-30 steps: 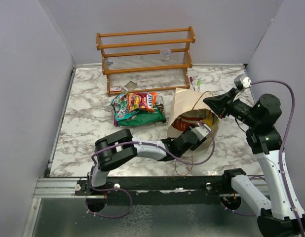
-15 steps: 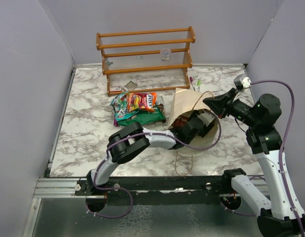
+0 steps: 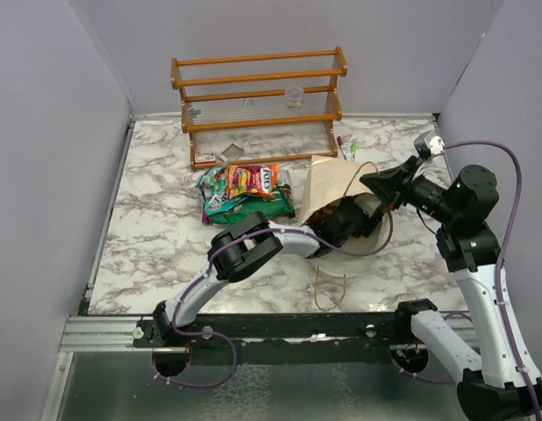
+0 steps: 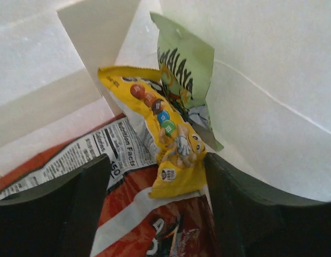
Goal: Take the snacks out of the paper bag
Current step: Take out the snack from the paper bag.
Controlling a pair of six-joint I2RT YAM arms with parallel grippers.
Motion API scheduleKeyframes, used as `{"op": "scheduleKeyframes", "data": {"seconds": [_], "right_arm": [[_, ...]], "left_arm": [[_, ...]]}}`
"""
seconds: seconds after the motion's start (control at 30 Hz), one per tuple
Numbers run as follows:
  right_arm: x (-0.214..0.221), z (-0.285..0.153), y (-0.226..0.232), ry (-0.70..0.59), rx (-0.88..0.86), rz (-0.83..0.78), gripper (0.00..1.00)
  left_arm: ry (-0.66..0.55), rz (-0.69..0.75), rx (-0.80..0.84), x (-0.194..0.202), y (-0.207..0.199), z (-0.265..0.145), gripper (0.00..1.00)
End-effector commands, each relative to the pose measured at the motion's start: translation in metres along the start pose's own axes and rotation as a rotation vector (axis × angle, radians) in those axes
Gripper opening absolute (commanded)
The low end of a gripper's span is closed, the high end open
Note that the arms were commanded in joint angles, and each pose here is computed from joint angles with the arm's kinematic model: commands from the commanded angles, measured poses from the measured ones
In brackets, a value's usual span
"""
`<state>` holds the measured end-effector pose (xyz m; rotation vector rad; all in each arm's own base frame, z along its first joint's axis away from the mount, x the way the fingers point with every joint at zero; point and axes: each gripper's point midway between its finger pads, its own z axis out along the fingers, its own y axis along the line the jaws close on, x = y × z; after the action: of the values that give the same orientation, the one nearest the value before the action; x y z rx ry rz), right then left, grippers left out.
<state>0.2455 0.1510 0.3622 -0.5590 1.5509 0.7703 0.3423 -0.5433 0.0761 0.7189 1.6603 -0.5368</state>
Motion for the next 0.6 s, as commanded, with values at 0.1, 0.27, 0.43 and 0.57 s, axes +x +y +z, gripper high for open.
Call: {"op": "scheduleKeyframes", "data": {"seconds": [0.1, 0.27, 0.43, 0.57], "right_arm": [[-0.008, -0.002, 0.007, -0.001, -0.018, 0.002, 0.02], [-0.008, -0.001, 0.007, -0.001, -0.021, 0.007, 0.02], [-0.008, -0.001, 0.007, -0.002, -0.019, 0.01, 0.02], [-0.006, -0.002, 0.005, -0.003, -0.01, 0.012, 0.02]], "left_arm": [[-0.021, 0.001, 0.03, -0.002, 0.002, 0.01, 0.54], [-0.052, -0.017, 0.04, -0.019, 0.003, -0.003, 0.33], [-0.084, -0.032, 0.043, -0.041, 0.006, -0.02, 0.15], [-0.071, -0.051, 0.067, -0.055, 0.004, -0.03, 0.06]]}}
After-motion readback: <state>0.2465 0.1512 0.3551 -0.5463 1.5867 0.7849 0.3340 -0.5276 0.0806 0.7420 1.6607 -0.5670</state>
